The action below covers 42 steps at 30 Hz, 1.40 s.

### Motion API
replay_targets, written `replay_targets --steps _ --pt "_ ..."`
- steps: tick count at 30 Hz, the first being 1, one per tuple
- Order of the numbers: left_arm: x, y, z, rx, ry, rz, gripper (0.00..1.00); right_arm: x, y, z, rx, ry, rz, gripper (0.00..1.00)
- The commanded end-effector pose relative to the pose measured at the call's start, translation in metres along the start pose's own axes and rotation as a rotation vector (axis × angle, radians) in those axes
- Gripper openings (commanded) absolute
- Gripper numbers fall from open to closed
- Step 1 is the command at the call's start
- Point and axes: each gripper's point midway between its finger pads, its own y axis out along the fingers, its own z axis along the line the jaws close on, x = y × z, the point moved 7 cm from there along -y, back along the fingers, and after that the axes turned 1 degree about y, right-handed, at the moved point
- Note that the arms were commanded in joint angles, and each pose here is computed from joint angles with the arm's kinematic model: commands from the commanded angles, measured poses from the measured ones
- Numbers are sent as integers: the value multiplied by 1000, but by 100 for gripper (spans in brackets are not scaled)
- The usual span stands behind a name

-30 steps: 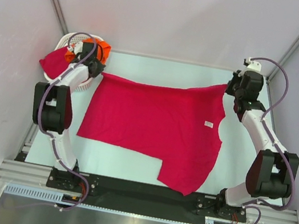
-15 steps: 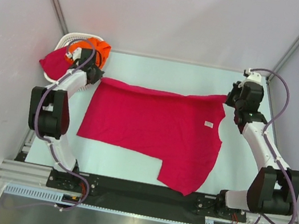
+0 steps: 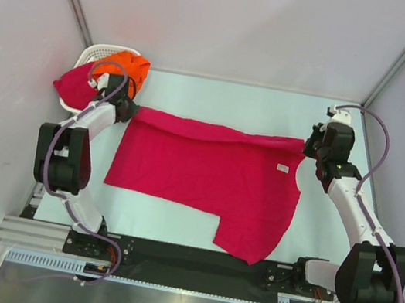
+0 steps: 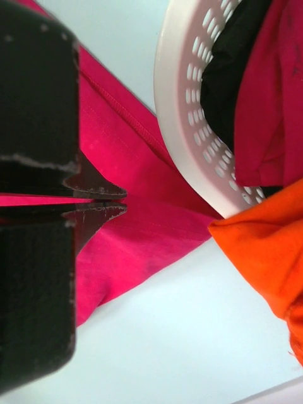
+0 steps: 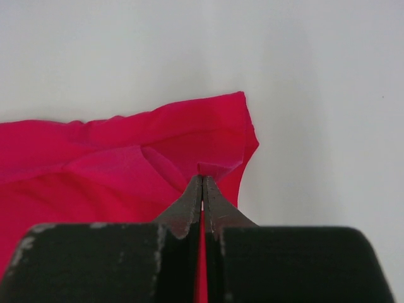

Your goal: Fold and stack the t-shirts

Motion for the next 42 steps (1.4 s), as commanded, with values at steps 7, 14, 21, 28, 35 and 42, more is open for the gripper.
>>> replay_targets --steps 7,14,21,28,35,42 --pt "-3 -8 5 -17 34 -9 0 -12 -15 -1 -10 -18 26 0" --pt "-6 -4 9 3 38 0 0 -29 -17 0 14 -37 92 0" --pt "-13 2 16 38 50 11 0 -39 -18 0 9 -50 127 0" --pt "-17 5 22 55 58 18 0 -39 -29 9 43 -62 127 0" --pt "-19 8 24 62 57 22 0 -44 -33 14 40 -79 150 0" --pt "-22 10 27 70 58 31 0 -45 -38 19 48 -82 146 0"
